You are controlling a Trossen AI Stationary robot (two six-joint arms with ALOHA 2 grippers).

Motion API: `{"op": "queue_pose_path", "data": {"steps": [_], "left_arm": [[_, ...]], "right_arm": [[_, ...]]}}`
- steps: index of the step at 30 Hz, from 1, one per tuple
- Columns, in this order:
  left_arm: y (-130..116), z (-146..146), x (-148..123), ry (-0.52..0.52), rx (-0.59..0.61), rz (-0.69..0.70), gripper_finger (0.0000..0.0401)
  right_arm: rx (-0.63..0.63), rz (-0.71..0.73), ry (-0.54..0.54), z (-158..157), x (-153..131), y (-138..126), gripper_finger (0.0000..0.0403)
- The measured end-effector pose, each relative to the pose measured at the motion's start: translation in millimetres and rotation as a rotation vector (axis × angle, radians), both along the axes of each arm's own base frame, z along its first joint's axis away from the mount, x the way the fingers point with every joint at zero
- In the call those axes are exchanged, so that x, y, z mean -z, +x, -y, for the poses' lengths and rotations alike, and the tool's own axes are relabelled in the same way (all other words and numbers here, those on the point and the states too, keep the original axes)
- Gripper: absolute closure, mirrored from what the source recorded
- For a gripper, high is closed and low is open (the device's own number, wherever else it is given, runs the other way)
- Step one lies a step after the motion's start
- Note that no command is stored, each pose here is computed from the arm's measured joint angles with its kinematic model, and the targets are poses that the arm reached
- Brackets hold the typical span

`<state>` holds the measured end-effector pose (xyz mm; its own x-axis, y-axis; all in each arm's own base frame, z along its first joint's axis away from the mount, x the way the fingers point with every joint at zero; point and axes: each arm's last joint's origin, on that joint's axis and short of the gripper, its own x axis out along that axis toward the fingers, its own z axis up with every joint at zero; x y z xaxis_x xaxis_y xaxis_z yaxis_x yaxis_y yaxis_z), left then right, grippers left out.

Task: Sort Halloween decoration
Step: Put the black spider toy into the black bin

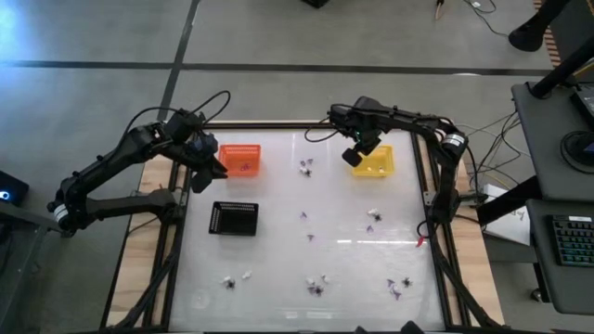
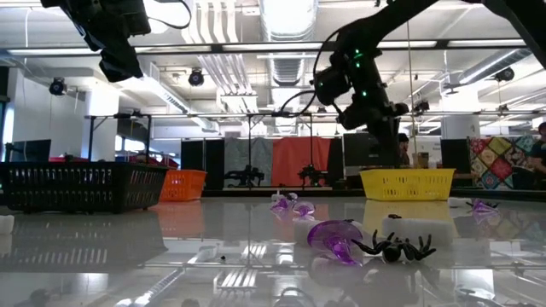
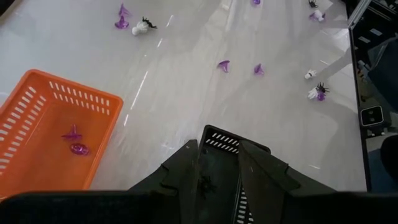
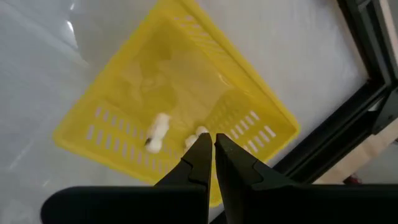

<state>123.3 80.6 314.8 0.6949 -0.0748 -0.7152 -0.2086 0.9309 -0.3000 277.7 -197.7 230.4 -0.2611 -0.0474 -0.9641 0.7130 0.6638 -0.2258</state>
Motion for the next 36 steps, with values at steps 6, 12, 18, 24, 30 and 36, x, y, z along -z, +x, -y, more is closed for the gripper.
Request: {"op": "queue_pose_path", "data": {"steps": [6, 12, 18, 24, 30, 36], "left_arm": [[0, 0, 0, -0.013, -0.030, -0.011, 0.0303], [-2, 1, 1, -0.046, -0.047, -0.029, 0.0303], [-6, 11, 6, -0.148, -0.015, -0.106, 0.0303], [-2, 24, 5, -0.197, 0.019, -0.124, 0.0303], [2, 43, 4, -0.223, 0.092, -0.143, 0.0303], [6, 62, 5, -0.182, 0.148, -0.191, 0.0303]], "right_arm": [[0.036, -0.021, -0.042, -1, 1, -3, 0.0390], [0.063, 0.007, -0.092, -6, -11, -5, 0.0390], [0.095, 0.088, -0.149, -21, -37, -10, 0.0390], [0.175, 0.189, -0.213, -38, -63, -18, 0.0390], [0.215, 0.277, -0.250, -58, -84, -23, 0.0390], [0.233, 0.334, -0.262, -79, -94, -21, 0.0390]]}}
